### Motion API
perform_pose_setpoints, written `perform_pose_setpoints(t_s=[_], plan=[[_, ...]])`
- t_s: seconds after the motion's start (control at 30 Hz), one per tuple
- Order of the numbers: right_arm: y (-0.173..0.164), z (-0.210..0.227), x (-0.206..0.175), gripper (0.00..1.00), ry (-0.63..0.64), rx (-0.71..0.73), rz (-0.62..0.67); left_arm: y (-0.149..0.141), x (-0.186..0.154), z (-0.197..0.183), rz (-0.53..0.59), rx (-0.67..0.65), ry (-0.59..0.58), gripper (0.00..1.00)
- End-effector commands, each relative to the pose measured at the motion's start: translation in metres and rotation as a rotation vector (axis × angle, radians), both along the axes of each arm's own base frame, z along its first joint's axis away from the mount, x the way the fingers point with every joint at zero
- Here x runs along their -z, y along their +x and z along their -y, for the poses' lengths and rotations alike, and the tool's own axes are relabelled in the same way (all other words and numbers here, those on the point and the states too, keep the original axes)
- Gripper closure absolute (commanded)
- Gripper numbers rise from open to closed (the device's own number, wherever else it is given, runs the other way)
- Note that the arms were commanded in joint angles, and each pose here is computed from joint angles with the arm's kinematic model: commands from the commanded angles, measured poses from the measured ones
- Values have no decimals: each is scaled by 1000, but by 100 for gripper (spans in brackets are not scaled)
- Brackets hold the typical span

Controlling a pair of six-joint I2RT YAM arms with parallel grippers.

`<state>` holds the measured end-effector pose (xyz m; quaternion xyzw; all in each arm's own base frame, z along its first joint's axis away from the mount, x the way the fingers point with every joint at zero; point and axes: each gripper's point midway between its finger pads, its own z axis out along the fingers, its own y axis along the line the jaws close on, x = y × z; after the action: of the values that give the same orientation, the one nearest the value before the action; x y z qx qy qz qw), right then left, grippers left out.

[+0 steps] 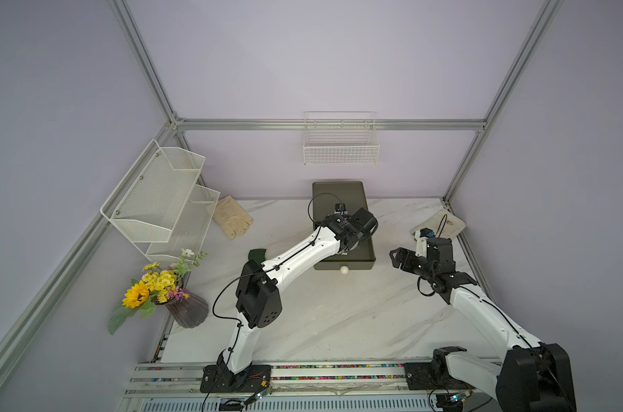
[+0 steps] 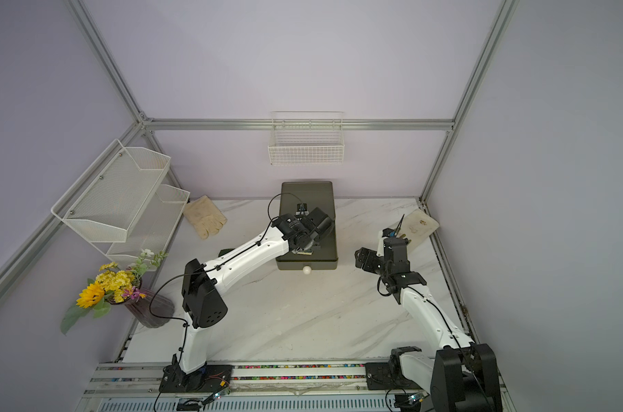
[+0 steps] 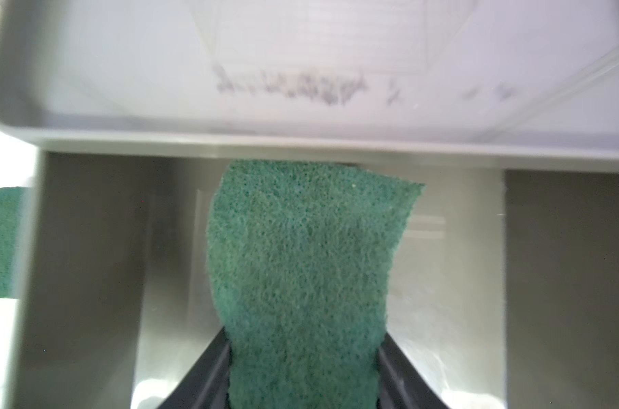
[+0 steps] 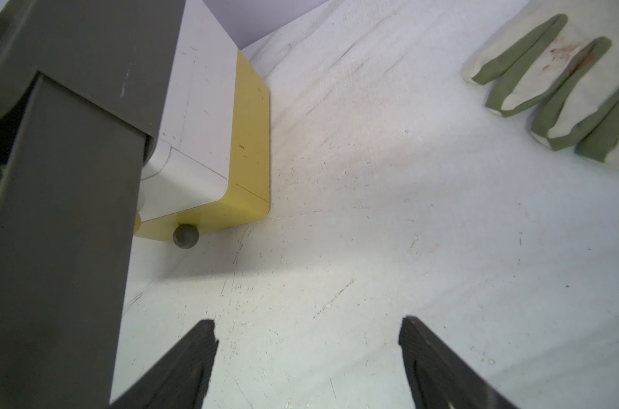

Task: Take the sponge out of the drawer
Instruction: Pick up the sponge from the drawer.

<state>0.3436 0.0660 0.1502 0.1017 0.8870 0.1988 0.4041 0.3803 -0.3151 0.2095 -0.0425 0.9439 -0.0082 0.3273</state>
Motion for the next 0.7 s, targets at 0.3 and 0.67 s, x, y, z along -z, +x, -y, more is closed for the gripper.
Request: perform_pose_setpoints(t_s=[0.3, 0.67], plan=[[0, 0, 7, 15, -4, -9, -10, -12, -69, -11, 112, 22, -64, 47], [0, 0, 7, 15, -2, -10, -13, -45, -83, -31, 124, 37, -44, 47]])
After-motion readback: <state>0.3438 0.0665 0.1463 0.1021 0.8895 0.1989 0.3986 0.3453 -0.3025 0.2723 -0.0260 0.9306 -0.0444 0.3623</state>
